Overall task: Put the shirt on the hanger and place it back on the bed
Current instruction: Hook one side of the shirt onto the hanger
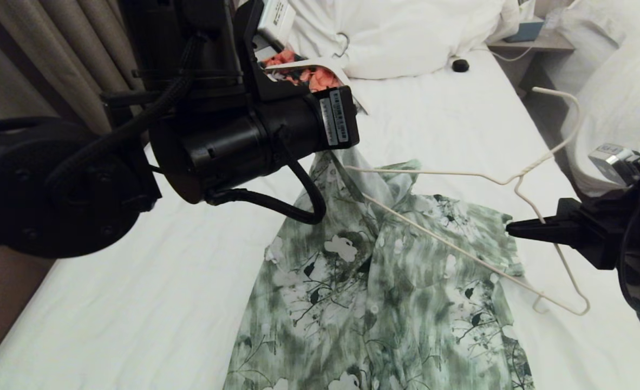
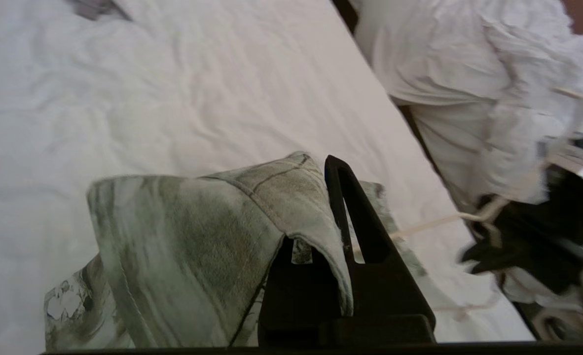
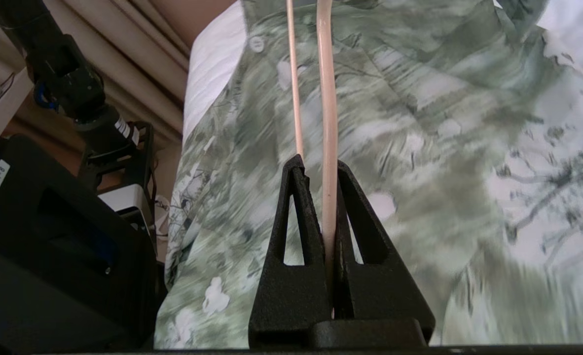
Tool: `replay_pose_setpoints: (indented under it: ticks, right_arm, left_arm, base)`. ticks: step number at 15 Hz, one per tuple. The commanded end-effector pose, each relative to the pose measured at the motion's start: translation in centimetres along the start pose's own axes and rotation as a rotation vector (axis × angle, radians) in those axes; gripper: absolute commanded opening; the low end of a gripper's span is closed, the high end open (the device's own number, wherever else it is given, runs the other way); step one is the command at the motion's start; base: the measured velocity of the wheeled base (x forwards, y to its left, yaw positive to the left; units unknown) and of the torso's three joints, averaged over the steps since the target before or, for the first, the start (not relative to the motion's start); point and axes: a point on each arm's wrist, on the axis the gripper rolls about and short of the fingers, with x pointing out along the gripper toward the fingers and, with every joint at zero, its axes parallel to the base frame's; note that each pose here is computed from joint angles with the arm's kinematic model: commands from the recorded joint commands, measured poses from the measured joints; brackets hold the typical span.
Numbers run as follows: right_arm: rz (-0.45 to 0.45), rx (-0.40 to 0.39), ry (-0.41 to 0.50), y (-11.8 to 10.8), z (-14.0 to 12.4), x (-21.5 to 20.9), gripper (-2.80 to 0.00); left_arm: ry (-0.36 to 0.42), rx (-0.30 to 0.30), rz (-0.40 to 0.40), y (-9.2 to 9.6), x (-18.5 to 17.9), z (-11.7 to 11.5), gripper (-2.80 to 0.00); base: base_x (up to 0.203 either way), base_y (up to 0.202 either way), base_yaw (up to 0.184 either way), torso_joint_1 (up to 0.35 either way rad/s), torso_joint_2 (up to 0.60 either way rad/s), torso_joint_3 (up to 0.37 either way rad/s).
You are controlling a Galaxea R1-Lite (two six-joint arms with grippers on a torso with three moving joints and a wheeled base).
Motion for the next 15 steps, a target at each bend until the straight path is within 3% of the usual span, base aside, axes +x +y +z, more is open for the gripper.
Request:
replay_pose_setpoints:
  ticks: [1,3,8,11,15]
  right_arm:
    - [0.026,0.005,0.0,-0.6,-0.2,0.7,-2.8]
    - [0.043,0.002,0.003,-0.4,-0.1,1.2,-2.8]
    - [0.052,-0.021,-0.003,1.4,0.4,1.0,-2.8]
    - [0.065,-0.021,-0.011,1.2,0.4,1.0,-2.8]
    - [0.069,-0.001,-0.009,0.6,-0.1,1.2,-2.8]
  left_arm:
    - [0.001,-0.005,-0.049,-1.6,-0.4,0.2,-2.8]
    - [0.022,-0.003,-0.083,-3.2,0.0,-0.3,-2.8]
    - [0.055,0.007,-0.094,-5.1,3.5,-2.4,-2.8]
    - [0.082,0.011,-0.139,-7.1,3.3,-3.1,-2.8]
    - [0.096,0.014,-0.215,-11.6,1.4,-4.0,-2.8]
  base:
    - [0.0,0.0,0.0,0.0,0.0,0.0]
    - [0.0,0.0,0.0,0.0,0.0,0.0]
    - [0.0,0.0,0.0,0.0,0.0,0.0]
    - [0.0,0.0,0.0,0.0,0.0,0.0]
    - [0.0,0.0,0.0,0.0,0.0,0.0]
